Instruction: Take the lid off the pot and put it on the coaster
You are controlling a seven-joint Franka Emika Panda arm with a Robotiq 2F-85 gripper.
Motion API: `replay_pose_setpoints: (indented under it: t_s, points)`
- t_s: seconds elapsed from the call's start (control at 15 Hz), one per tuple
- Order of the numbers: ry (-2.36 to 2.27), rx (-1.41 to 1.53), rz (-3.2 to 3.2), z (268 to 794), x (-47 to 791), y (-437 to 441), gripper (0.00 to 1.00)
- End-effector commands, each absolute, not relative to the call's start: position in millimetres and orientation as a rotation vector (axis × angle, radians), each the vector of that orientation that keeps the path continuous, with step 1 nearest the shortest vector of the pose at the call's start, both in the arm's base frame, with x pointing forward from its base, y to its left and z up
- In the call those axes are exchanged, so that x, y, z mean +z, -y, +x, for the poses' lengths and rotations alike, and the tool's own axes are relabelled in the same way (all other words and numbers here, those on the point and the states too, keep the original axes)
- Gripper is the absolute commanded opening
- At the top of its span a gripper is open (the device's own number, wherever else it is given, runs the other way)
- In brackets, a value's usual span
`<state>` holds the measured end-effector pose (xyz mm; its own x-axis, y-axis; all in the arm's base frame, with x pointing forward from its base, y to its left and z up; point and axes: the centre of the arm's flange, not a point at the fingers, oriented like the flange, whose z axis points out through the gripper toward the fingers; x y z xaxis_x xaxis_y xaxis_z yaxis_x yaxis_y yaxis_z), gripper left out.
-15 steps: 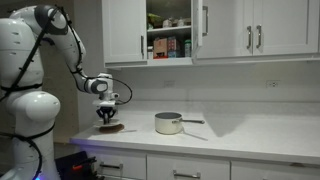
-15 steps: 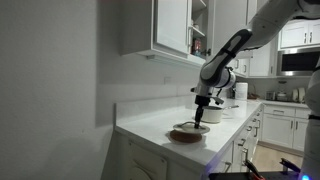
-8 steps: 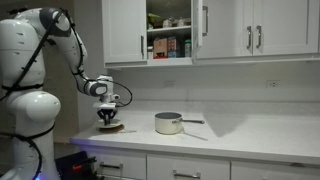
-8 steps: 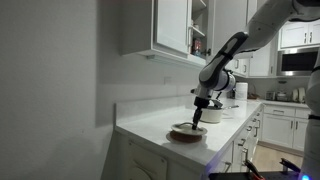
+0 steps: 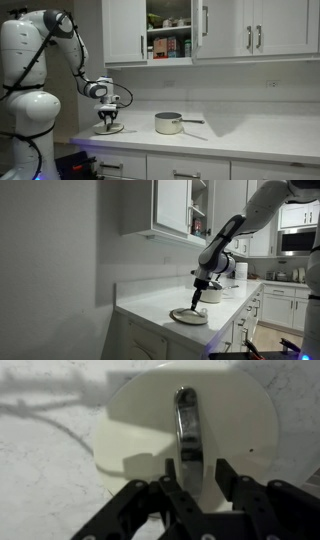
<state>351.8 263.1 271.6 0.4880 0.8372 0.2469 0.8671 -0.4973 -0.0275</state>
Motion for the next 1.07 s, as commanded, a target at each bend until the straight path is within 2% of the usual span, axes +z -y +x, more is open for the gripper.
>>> replay_pose_setpoints:
  t_s: [0.0,0.13,0.2,1.0]
  points:
    - [1.493,-0.368,-2.563,351,274,-265,0.8]
    - [1.494,-0.379,-2.563,351,275,-266,0.95]
    - [1.492,-0.384,-2.565,352,275,-267,0.99]
    - [1.238,-0.531,-2.811,392,310,-232,1.0]
